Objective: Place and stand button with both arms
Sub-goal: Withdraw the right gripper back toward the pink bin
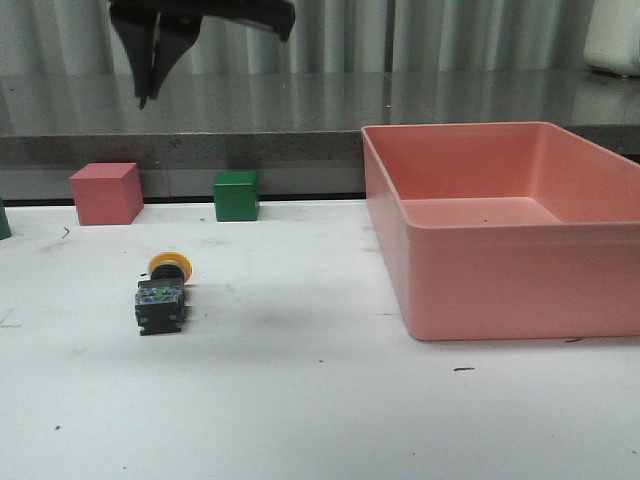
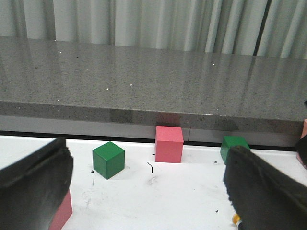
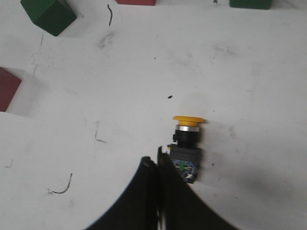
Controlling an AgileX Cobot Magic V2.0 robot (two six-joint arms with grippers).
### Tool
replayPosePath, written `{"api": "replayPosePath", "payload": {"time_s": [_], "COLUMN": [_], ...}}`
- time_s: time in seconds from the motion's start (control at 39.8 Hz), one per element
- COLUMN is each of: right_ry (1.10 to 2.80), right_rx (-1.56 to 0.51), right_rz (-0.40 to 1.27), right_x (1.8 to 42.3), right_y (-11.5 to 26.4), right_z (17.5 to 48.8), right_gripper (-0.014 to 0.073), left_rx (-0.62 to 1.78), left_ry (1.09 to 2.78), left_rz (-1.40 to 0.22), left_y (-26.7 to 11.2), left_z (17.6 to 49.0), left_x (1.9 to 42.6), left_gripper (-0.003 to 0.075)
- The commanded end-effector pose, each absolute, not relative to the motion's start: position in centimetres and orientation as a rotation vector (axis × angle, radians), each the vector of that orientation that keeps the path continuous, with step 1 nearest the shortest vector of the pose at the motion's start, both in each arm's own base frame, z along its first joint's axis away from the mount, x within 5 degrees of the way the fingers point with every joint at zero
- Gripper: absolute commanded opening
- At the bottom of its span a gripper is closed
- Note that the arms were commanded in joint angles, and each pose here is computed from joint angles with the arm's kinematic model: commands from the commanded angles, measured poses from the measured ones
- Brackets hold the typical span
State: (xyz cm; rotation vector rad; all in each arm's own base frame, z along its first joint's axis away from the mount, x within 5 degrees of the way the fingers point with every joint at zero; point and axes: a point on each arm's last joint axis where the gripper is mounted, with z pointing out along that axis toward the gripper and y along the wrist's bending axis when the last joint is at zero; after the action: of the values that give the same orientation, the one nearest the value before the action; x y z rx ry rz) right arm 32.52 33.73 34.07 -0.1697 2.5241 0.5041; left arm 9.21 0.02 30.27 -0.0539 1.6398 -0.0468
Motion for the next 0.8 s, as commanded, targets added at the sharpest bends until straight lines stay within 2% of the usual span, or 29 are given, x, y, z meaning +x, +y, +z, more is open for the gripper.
{"api": "replayPosePath", "payload": {"time_s": [0.0,0.18,0.3,0.45,0.6,0.78], "right_ry": [2.355,2.368,2.389,2.403,2.459,2.445], "right_rx": [-0.224,-0.301,-0.238,-0.148,-0.080,-0.071], "right_rz": [0.517,0.377,0.253,0.198,0.108,0.087], "right_x": [31.5,31.7,32.4,31.7,29.0,24.4], "right_y": [30.4,23.8,17.6,10.9,6.3,4.6], "right_z": [40.5,43.9,45.8,47.5,46.2,43.4], "right_gripper": [-0.0062,-0.0062,-0.0063,-0.0063,-0.0063,-0.0063], "left_rx": [-0.045,-0.045,-0.045,-0.045,-0.045,-0.045], "left_ry": [1.538,1.538,1.538,1.538,1.538,1.538], "left_rz": [-0.057,-0.057,-0.057,-0.057,-0.057,-0.057], "left_y": [-0.1,-0.1,-0.1,-0.1,-0.1,-0.1], "left_z": [32.1,32.1,32.1,32.1,32.1,32.1], "left_x": [9.3,9.3,9.3,9.3,9.3,9.3], "left_gripper": [0.0619,0.0619,0.0619,0.0619,0.0619,0.0619]}}
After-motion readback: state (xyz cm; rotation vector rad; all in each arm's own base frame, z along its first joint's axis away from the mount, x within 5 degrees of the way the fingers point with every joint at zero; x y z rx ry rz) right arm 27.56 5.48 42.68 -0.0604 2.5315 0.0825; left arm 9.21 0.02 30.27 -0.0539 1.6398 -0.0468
